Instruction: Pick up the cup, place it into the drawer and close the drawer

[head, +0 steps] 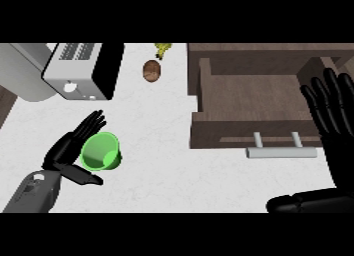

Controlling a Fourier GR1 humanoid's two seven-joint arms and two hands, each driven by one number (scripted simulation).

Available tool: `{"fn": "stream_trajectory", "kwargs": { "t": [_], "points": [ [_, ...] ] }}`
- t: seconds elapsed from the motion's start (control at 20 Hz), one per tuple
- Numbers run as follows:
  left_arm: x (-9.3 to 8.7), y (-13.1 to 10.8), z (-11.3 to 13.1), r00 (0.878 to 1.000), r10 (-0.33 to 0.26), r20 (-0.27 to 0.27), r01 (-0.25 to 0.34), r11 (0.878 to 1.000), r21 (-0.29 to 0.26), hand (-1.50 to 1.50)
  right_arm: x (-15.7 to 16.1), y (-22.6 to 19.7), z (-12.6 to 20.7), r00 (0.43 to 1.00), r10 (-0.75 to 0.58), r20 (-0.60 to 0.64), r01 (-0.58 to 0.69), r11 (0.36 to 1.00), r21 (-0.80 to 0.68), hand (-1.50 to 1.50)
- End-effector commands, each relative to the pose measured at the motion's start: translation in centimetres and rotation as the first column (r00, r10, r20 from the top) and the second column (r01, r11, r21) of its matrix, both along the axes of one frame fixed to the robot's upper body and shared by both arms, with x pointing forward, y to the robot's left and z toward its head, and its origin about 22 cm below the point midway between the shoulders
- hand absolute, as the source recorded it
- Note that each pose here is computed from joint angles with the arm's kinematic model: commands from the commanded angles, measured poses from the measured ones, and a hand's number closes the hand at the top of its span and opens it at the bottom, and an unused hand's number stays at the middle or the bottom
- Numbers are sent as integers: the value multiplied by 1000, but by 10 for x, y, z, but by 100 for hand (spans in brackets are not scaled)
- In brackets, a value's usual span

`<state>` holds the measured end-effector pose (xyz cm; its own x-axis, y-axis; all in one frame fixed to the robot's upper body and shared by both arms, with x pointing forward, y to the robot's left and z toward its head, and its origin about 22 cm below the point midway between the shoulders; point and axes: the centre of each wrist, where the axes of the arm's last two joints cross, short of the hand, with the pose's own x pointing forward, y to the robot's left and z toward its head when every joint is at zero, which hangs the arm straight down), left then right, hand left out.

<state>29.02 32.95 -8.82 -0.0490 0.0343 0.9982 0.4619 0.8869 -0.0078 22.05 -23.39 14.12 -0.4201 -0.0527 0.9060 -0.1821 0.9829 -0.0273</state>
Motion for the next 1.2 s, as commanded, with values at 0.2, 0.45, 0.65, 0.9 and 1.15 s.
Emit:
{"fn": "stream_trajectory", "kwargs": {
  "t": [0.2,0.45,0.65,0.9,1.15],
  "points": [
    [-4,10,-14,996,-87,29,89,993,-83,-150,6,-4,-6,1000,-3,-4,3,1000,-5,-150],
    [-7,4,-23,995,-100,23,102,988,-118,-150,5,2,11,1000,1,9,-1,1000,-11,-150],
    [-5,-9,-27,992,-123,20,124,984,-124,-150,12,-1,5,1000,-5,9,5,1000,-1,-150],
    [-12,-5,-33,994,-105,-10,102,980,-170,-150,3,-10,3,1000,1,7,-1,1000,6,-150],
    [-5,-36,-41,992,-118,-37,108,974,-199,-150,1,1,7,1000,6,5,-6,1000,2,-150]
  ]
}}
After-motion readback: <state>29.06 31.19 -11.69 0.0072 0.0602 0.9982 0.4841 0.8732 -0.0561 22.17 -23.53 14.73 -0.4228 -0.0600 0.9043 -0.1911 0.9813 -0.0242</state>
